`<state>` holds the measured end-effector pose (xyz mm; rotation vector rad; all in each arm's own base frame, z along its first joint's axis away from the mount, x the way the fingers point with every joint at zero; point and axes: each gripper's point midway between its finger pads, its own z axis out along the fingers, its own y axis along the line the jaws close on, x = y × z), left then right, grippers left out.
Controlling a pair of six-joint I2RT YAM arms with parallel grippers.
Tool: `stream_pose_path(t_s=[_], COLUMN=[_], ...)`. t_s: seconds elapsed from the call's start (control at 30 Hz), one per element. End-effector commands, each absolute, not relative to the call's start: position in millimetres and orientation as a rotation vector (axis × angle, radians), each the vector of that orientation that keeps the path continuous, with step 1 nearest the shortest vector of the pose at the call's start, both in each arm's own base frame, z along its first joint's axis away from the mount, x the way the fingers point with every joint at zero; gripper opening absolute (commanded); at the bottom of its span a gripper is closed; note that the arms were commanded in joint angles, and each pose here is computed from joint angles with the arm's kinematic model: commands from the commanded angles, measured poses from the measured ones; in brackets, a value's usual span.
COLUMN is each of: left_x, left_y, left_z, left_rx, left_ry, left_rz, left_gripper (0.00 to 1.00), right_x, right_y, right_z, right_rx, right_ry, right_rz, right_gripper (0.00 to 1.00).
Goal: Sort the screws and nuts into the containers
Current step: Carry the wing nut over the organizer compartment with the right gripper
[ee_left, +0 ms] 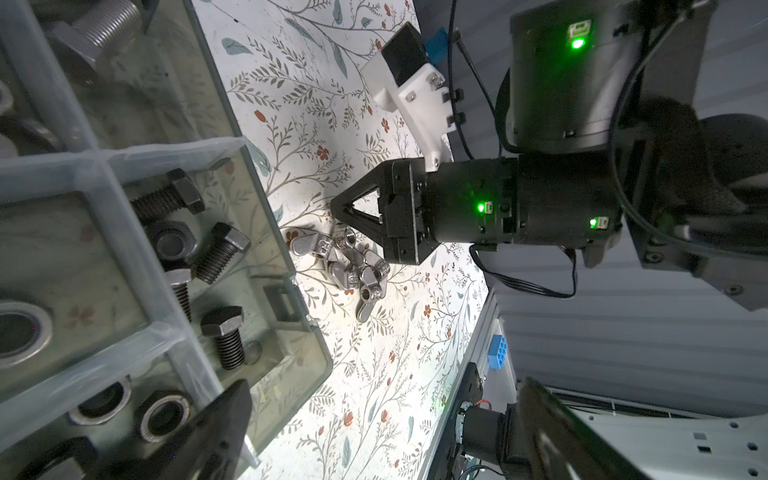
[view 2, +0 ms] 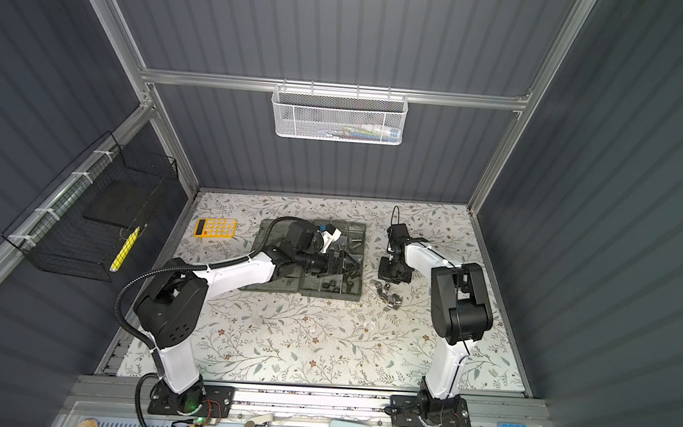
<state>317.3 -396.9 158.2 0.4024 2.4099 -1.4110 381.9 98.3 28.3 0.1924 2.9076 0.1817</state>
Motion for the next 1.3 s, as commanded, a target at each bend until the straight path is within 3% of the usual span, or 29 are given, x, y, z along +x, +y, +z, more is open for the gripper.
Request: stream_pose_path(t_s=[0.0,0.4,0.67,1.07,1.27], left_x=[322.6,375.5,398.8,411.9,412.5], left_y=[-396.8,-341.9,-312.9,-298.6,-298.7], left_z=[167.6,193.8,200.8,193.5,191.2], left_rx=[0.445,0.22,0.1,0.013,0.009], left_ry=[2.381,2.282,2.223,2.217,2.224], left_rz=[-1.38,-1.419,-1.442,-1.474,-1.472], left_gripper=[1.0,1.0,1.0,1.0,1.0], right_x=[393.7,440.0,475.0,515.8,516.5], right_y=[109.3,169.8,219.6,273.8,279.4], right_z=[64.5,147.9,169.4,137.8,110.1], right_rx=[0.208,0.271,0.313,0.328,0.333], right_ry=[2.832,2.58,2.463,2.489,2.541], right_rz=[0.274,0.786,1.055,1.017,0.928], right_gripper=[0.01,0.0,0.0,0.0,0.03])
